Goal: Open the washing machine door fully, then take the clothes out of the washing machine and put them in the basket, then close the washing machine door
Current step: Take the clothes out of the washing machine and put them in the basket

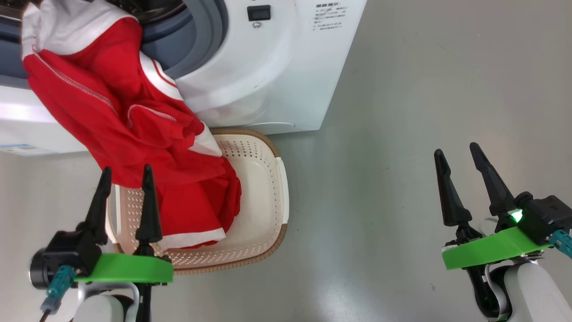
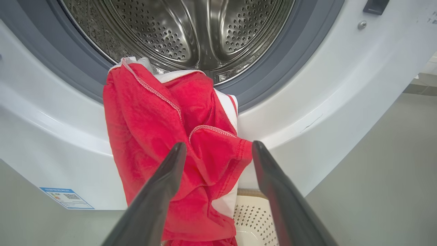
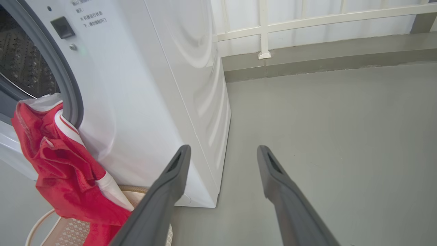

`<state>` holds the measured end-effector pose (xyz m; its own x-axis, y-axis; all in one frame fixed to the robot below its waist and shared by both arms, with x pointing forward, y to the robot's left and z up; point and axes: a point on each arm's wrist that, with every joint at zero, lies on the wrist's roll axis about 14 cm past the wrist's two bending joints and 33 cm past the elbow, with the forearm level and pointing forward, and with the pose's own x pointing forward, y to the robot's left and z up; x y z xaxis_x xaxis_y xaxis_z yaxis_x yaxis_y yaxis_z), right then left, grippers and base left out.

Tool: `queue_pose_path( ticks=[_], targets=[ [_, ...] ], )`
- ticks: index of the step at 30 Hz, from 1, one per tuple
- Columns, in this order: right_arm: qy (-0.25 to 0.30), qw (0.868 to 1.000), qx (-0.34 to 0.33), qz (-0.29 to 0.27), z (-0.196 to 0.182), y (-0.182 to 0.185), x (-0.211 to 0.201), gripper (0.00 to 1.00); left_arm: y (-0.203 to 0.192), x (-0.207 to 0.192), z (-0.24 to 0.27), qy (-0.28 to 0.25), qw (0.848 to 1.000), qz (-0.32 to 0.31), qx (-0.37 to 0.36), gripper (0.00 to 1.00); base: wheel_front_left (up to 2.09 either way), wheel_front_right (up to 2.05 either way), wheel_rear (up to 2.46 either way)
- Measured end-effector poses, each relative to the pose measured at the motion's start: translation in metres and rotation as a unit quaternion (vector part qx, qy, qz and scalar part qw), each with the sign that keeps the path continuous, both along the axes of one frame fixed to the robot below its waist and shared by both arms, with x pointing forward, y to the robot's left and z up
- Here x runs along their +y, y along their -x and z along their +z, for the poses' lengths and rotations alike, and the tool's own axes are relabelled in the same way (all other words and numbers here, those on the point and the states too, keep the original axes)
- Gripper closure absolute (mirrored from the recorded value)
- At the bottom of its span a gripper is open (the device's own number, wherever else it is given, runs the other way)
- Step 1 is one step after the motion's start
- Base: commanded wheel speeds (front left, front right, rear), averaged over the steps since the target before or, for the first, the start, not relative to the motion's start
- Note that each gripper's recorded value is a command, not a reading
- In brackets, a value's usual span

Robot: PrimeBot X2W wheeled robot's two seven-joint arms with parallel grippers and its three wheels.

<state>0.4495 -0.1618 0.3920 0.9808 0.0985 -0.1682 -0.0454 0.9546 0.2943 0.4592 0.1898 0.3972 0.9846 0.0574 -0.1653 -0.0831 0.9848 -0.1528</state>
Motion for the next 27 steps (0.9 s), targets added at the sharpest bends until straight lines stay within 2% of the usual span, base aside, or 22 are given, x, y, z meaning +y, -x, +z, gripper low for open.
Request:
queue_pose_path(
  ticks=[14,20,27],
  targets=[
    [0.0,1.0,0.007,0.0,-0.006,0.0,0.0,0.0,-0.005,0.004,-0.002,0.0,1.0,0.011,-0.001,0.0,0.0,0.0,0.0],
    [0.0,1.0,0.014,0.0,-0.013,-0.001,0.0,0.0,-0.034,0.02,0.002,-0.017,0.999,0.026,-0.014,0.0,0.0,0.0,0.0],
    [0.002,1.0,0.024,-0.004,-0.021,0.0,-0.003,0.0,-0.06,0.03,-0.012,-0.021,0.999,0.03,0.003,0.0,0.0,0.0,0.0]
  ],
)
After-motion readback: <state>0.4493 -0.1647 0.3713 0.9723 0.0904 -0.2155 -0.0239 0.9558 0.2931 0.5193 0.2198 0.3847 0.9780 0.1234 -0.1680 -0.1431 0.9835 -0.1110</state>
